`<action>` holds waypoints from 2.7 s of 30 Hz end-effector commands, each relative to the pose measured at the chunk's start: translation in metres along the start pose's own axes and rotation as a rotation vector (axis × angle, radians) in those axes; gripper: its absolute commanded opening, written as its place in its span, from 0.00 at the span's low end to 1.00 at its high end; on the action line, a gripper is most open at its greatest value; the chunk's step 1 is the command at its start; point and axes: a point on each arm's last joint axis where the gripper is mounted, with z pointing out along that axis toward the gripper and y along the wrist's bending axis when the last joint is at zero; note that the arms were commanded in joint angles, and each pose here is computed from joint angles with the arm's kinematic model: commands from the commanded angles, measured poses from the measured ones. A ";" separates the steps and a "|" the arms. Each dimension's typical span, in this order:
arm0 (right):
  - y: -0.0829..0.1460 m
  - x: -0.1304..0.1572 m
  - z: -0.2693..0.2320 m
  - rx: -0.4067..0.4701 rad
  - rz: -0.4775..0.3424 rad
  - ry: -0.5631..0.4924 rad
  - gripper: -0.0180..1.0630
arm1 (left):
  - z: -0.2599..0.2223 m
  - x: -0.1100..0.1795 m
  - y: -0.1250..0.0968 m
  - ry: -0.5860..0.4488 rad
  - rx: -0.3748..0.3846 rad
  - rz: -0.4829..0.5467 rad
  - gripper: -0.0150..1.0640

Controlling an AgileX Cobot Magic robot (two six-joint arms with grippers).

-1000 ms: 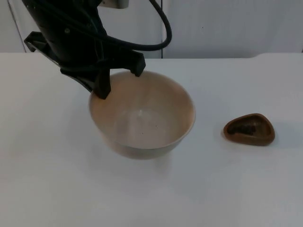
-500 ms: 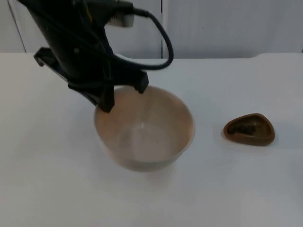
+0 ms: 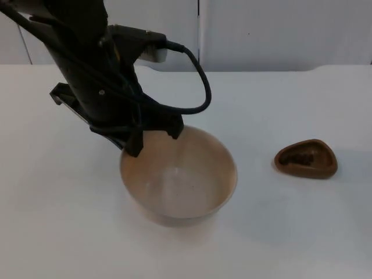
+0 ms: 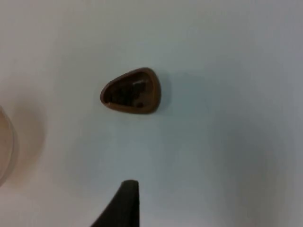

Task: Pick up the bowl with the left hand and pour the coffee beans from the cup into the bowl with the right hand.

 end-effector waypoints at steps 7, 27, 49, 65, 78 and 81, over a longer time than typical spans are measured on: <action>0.000 -0.045 0.043 -0.013 0.019 0.129 0.98 | 0.001 0.000 -0.002 -0.009 0.003 0.004 0.01; 0.070 -0.085 0.147 0.068 -0.191 0.316 0.98 | 0.001 0.001 -0.002 0.000 0.004 0.002 0.01; 0.058 -0.099 0.229 0.137 -0.148 0.412 0.90 | 0.001 0.001 -0.003 -0.004 0.017 -0.014 0.01; 0.051 -0.071 0.297 0.156 -0.173 0.474 0.81 | 0.001 0.001 -0.004 -0.004 0.019 -0.017 0.01; 0.050 -0.060 0.322 0.143 -0.163 0.470 0.79 | 0.001 0.001 -0.004 -0.004 0.019 -0.017 0.01; 0.050 -0.057 0.328 0.143 -0.164 0.473 0.79 | 0.001 0.000 -0.004 -0.006 0.019 -0.017 0.01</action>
